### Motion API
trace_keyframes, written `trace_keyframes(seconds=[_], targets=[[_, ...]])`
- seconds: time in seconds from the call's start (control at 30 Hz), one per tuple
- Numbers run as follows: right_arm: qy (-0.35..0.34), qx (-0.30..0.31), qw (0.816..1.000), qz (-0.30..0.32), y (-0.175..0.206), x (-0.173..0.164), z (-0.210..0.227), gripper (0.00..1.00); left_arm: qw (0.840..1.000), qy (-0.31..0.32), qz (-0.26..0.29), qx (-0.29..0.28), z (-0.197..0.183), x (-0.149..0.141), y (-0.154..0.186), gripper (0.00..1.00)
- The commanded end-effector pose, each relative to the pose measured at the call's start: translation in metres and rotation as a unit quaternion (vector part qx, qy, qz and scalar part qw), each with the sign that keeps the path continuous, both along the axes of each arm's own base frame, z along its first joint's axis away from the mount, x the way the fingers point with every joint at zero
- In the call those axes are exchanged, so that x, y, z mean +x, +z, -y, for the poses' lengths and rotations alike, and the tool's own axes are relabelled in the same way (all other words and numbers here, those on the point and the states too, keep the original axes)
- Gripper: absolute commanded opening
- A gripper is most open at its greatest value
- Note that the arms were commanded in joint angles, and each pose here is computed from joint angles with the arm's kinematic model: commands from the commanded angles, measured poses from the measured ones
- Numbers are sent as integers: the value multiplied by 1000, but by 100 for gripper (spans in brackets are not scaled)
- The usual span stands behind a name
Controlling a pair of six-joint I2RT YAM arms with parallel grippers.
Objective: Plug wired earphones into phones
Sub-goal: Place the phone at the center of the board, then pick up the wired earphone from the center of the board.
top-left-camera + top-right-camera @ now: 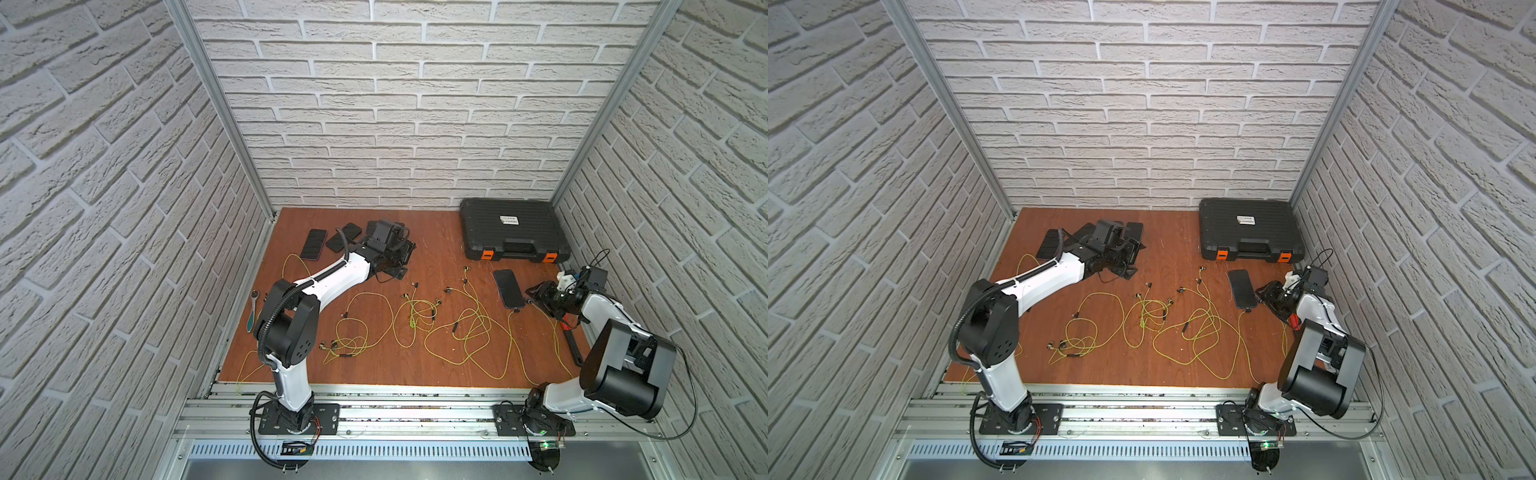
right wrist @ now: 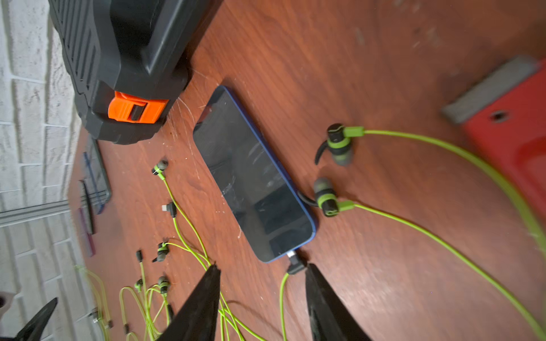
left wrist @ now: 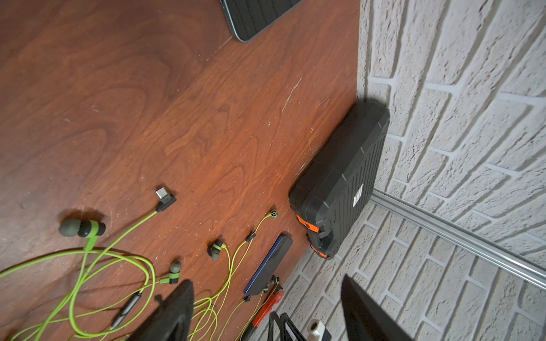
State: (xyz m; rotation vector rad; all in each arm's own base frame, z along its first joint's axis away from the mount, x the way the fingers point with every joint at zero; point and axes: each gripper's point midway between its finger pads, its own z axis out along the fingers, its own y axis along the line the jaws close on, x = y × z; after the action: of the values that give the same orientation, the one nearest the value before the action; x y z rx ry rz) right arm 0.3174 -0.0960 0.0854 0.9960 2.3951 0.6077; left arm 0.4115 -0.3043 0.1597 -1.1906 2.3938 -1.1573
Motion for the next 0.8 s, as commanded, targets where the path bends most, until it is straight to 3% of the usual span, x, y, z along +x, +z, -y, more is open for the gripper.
trace_keyframes(seconds=[0.0, 0.13, 0.4, 0.77], targets=[[50, -86, 995, -10, 35, 2, -7, 47, 1000, 0, 22, 5, -6, 6, 4, 78], [167, -147, 974, -36, 51, 20, -75, 38, 999, -22, 38, 32, -9, 13, 5, 77], [306, -239, 914, -120, 5, 52, -174, 33, 991, -90, 74, 67, -9, 8, 12, 74], [301, -292, 890, -180, -50, 84, -172, 27, 984, -95, 103, 112, -40, -2, 18, 73]])
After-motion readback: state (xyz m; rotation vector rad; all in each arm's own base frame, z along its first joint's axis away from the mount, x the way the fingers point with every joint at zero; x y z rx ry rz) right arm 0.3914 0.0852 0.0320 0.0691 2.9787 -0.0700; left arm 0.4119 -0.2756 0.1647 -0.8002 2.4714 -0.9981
